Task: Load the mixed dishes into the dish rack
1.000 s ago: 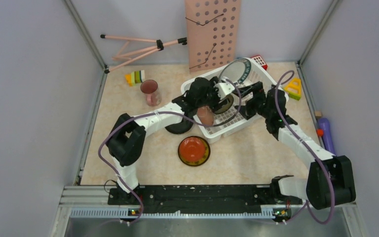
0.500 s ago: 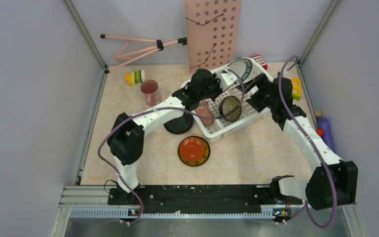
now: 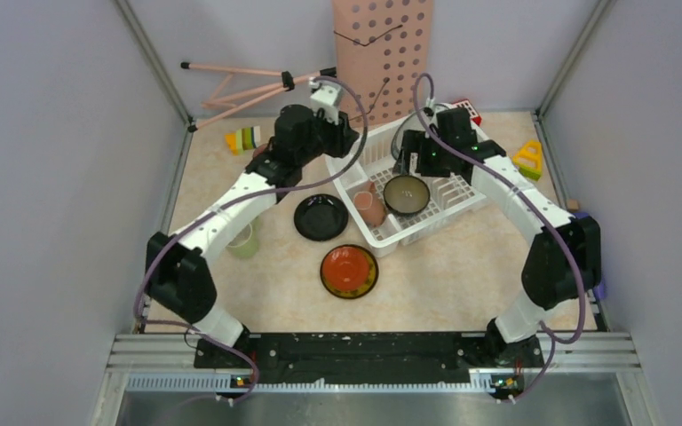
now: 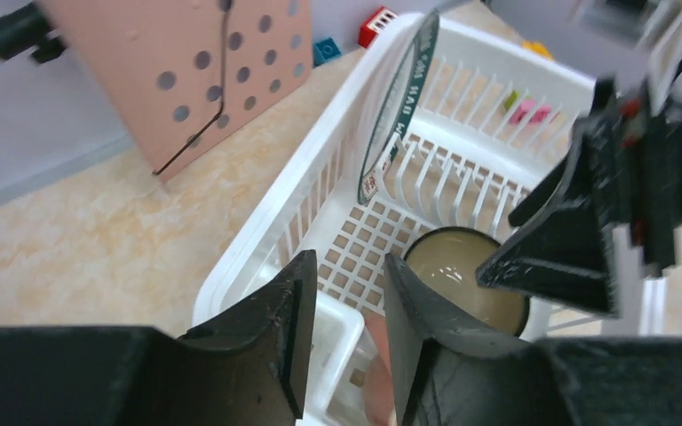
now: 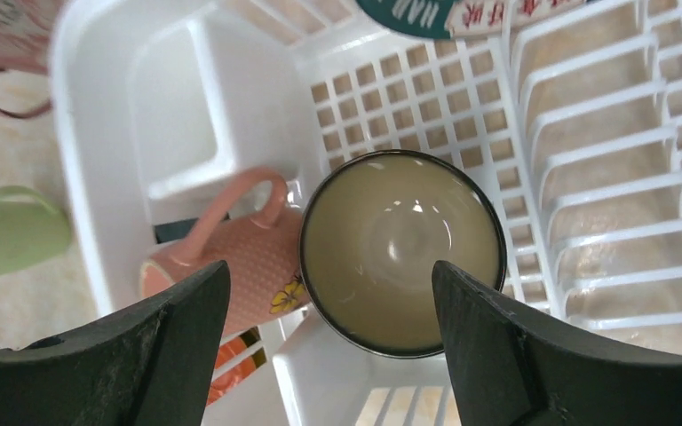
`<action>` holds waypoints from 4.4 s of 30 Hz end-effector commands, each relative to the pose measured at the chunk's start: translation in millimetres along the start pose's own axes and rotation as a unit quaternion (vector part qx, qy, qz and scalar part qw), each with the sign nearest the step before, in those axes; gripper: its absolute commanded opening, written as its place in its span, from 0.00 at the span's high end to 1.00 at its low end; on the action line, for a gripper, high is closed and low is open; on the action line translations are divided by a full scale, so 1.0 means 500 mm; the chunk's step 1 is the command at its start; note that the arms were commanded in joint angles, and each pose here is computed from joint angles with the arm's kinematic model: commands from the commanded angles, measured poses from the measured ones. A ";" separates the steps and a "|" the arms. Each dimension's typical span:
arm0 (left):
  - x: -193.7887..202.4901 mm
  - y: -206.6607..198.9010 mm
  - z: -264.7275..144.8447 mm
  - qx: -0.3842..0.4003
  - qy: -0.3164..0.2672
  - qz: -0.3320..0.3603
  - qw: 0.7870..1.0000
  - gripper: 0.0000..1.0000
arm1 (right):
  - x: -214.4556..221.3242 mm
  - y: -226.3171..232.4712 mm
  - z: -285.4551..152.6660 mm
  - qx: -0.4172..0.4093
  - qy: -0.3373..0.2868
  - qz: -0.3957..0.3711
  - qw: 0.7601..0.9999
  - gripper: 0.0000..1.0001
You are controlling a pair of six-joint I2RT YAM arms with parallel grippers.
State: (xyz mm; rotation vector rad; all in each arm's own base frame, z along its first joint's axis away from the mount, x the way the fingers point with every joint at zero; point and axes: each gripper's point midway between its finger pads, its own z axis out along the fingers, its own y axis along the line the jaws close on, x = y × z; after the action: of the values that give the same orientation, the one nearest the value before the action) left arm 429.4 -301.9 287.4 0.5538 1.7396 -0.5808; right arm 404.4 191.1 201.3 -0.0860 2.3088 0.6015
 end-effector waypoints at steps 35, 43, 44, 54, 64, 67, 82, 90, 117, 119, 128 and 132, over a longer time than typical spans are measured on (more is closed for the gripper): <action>0.057 0.187 -0.327 -0.203 -0.093 -0.264 0.938 0.15 | 0.148 -0.043 0.183 0.369 0.077 0.157 0.913 0.28; 0.065 0.185 -0.318 -0.197 -0.083 -0.263 0.941 0.15 | 0.169 -0.036 0.187 0.334 0.103 0.175 0.921 0.96; 0.064 0.185 -0.317 -0.196 -0.083 -0.263 0.941 0.15 | 0.161 -0.033 0.180 0.321 0.099 0.182 0.924 0.98; 0.031 0.104 -0.273 -0.062 -0.078 -0.255 0.962 0.15 | 0.033 0.018 0.075 0.106 -0.016 0.228 0.968 1.00; 0.003 0.002 -0.185 0.052 -0.043 -0.205 0.976 0.15 | -0.068 0.106 -0.082 -0.330 -0.153 0.243 0.899 1.00; -0.004 -0.017 -0.156 0.071 -0.028 -0.198 0.977 0.15 | -0.097 0.145 -0.137 -0.448 -0.183 0.238 0.842 1.00; 0.027 -0.081 -0.034 0.102 0.016 -0.048 0.993 0.02 | -0.140 0.167 -0.180 -0.553 -0.191 0.280 0.761 1.00; 0.043 -0.128 0.013 0.072 0.030 0.091 0.993 0.01 | -0.144 0.158 -0.192 -0.553 -0.186 0.327 0.743 1.00; 0.097 -0.124 0.056 -0.033 0.024 0.211 0.977 1.00 | -0.095 0.151 -0.157 -0.508 -0.183 0.368 0.757 0.62; 0.111 -0.121 0.051 -0.028 0.023 0.228 0.973 1.00 | -0.069 0.130 -0.122 -0.468 -0.181 0.374 0.780 0.47; 0.147 -0.095 0.059 -0.053 0.053 0.249 0.966 1.00 | -0.017 0.074 -0.066 -0.372 -0.161 0.371 0.835 0.20; 0.160 -0.089 0.066 -0.055 0.067 0.263 0.961 1.00 | -0.003 0.045 -0.051 -0.312 -0.149 0.362 0.866 0.08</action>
State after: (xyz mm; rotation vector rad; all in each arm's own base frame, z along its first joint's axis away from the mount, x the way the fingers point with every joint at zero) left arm 384.0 -356.7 170.7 1.0373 1.7448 -0.1490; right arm 383.8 208.0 225.8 0.6249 1.6411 1.7436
